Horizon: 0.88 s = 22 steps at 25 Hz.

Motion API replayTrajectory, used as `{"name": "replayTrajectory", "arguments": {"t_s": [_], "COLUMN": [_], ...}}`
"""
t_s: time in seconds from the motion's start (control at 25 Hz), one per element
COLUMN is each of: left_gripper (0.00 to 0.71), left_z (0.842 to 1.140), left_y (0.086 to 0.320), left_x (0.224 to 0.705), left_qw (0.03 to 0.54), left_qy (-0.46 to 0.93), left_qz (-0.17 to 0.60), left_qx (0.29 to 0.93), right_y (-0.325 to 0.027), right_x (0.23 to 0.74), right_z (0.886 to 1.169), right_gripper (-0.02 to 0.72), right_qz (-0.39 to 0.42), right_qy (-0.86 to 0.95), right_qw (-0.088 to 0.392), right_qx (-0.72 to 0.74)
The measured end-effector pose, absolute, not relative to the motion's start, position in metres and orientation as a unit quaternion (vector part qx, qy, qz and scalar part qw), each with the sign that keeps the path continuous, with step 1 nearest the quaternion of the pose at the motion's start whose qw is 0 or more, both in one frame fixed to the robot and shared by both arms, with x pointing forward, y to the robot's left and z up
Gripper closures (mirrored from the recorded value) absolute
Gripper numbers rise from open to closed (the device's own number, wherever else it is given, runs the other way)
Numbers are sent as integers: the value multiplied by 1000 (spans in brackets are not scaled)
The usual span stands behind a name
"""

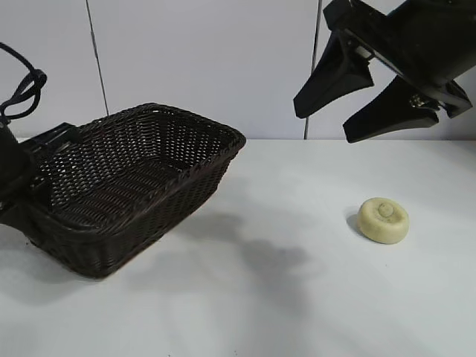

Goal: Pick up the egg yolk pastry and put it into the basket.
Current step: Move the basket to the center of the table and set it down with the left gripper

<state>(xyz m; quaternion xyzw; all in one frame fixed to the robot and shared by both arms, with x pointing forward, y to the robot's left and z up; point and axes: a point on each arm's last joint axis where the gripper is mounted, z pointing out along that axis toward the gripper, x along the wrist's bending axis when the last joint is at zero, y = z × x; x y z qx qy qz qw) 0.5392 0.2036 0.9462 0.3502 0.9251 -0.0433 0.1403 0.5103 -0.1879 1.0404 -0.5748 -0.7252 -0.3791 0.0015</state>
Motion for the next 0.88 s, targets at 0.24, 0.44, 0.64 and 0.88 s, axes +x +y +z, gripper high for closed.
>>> {"name": "replayTrajectory", "arguments": {"t_s": [0.24, 0.44, 0.64, 0.88], "left_gripper": [611, 611, 612, 612], "left_z": [974, 991, 996, 985], "left_y": [197, 190, 186, 176], "left_x": [549, 555, 557, 579], "left_qw": [152, 174, 161, 130], "left_qy": [883, 819, 750, 669], "left_qz": [-47, -55, -60, -83], "left_qx": [442, 544, 639, 728], "right_y": [-188, -188, -188, -187], "right_x": [510, 510, 510, 509], "right_z": [1040, 1040, 1040, 1040], "right_gripper": [206, 206, 206, 206], "right_qz": [-379, -379, -378, -376], "right_qy": [-725, -725, -726, -728], "right_qw": [2, 2, 4, 8], "right_qx": [-575, -575, -574, -573]}}
